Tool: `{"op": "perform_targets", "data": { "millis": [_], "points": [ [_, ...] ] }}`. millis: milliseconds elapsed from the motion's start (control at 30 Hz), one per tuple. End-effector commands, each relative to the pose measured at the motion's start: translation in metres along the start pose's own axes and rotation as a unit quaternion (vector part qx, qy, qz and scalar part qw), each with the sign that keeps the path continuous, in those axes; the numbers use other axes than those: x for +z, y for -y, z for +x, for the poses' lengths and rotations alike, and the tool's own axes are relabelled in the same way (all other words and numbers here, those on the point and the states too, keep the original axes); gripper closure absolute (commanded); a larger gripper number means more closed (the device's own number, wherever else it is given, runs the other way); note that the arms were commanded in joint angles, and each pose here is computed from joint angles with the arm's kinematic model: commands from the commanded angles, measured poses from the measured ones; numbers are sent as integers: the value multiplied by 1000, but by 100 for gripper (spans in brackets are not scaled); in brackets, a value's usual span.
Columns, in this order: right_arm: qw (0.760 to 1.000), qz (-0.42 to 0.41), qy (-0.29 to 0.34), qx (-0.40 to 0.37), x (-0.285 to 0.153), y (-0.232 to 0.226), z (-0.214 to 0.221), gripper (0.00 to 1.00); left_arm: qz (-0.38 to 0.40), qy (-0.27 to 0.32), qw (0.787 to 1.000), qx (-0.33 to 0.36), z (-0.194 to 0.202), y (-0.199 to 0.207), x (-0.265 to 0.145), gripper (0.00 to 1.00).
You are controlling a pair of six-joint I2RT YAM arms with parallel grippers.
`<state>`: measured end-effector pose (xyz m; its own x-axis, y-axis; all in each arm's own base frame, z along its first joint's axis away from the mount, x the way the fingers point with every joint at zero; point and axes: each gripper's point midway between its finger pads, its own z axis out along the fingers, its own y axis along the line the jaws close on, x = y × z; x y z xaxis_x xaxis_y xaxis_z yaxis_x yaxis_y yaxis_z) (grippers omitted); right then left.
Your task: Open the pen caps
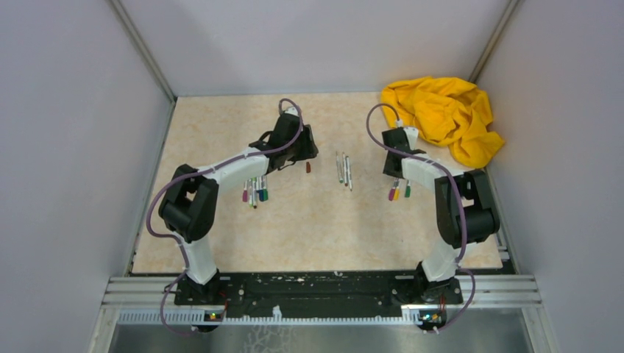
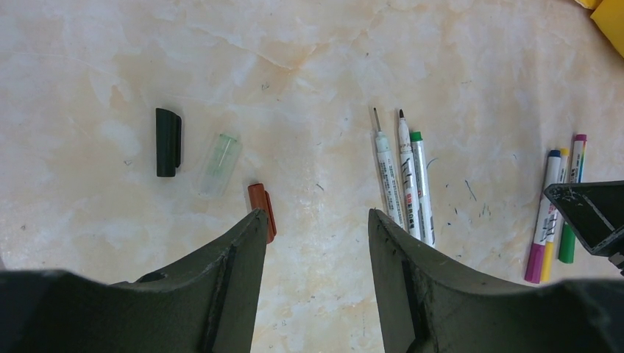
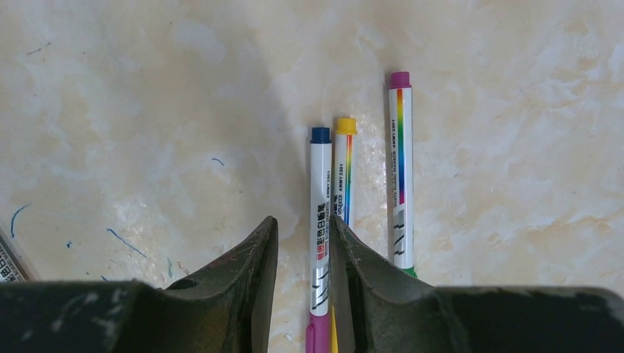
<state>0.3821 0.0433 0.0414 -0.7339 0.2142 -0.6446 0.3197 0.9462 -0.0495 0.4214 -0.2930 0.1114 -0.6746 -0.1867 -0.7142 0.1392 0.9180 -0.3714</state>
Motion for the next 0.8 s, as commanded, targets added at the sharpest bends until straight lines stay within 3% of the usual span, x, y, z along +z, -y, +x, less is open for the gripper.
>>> {"op": "perform_targets", "data": {
  "millis": [0, 767],
  "points": [
    [1000, -9, 15, 20, 4, -2, -10, 69, 19, 14, 1000, 5, -8, 11, -8, 41],
    [999, -18, -38, 16, 24, -2, 12, 72, 18, 15, 1000, 6, -7, 12, -7, 39]
  ]
}}
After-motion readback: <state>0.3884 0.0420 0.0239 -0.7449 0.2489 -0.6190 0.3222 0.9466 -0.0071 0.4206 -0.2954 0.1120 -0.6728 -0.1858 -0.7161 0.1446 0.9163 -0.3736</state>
